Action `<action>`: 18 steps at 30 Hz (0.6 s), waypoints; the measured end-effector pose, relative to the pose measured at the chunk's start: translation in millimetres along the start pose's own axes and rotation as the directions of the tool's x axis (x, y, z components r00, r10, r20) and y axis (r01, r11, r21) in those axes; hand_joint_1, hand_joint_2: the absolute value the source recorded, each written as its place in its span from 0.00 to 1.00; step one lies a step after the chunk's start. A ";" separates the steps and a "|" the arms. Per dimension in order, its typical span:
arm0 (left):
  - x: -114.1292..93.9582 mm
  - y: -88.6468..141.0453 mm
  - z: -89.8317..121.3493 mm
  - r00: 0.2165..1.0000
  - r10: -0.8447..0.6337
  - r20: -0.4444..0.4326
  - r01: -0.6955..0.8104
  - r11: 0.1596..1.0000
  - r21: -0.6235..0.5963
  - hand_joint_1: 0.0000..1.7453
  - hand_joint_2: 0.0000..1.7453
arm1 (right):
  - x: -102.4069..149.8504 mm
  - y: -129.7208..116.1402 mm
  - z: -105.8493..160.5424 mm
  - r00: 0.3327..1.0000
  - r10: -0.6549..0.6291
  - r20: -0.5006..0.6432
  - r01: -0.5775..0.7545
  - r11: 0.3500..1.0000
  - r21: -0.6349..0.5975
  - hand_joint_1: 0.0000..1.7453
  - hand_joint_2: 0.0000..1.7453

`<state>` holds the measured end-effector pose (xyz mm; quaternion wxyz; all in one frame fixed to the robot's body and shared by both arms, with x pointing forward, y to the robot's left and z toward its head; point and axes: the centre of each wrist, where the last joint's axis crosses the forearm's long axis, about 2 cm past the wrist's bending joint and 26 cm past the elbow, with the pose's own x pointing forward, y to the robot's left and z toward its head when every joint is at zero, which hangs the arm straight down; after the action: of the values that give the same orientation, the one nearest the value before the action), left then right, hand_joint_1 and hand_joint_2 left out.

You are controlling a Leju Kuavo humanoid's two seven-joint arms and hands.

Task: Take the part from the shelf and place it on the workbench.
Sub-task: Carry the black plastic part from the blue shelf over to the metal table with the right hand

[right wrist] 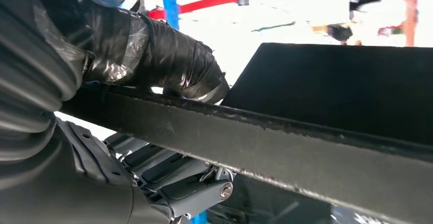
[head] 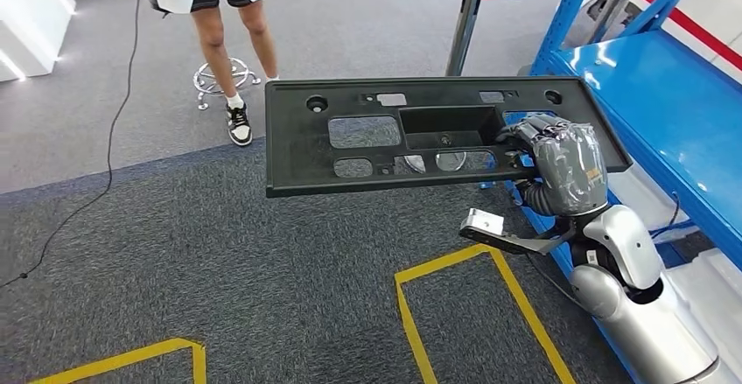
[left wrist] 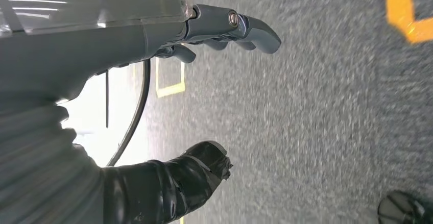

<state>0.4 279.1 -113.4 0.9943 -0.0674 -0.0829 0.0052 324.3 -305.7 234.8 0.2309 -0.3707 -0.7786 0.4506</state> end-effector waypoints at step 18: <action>-0.4 -3.7 0.2 1.000 -0.008 -0.002 0.008 1.000 -0.003 0.00 1.00 | -23.2 -33.2 -12.2 0.998 0.061 -0.012 -0.062 0.996 -0.064 1.00 1.00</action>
<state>0.0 275.5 -112.8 0.9942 -0.0687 -0.0823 0.0011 334.8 -328.1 269.2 0.2088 -0.4040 -0.7796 0.4306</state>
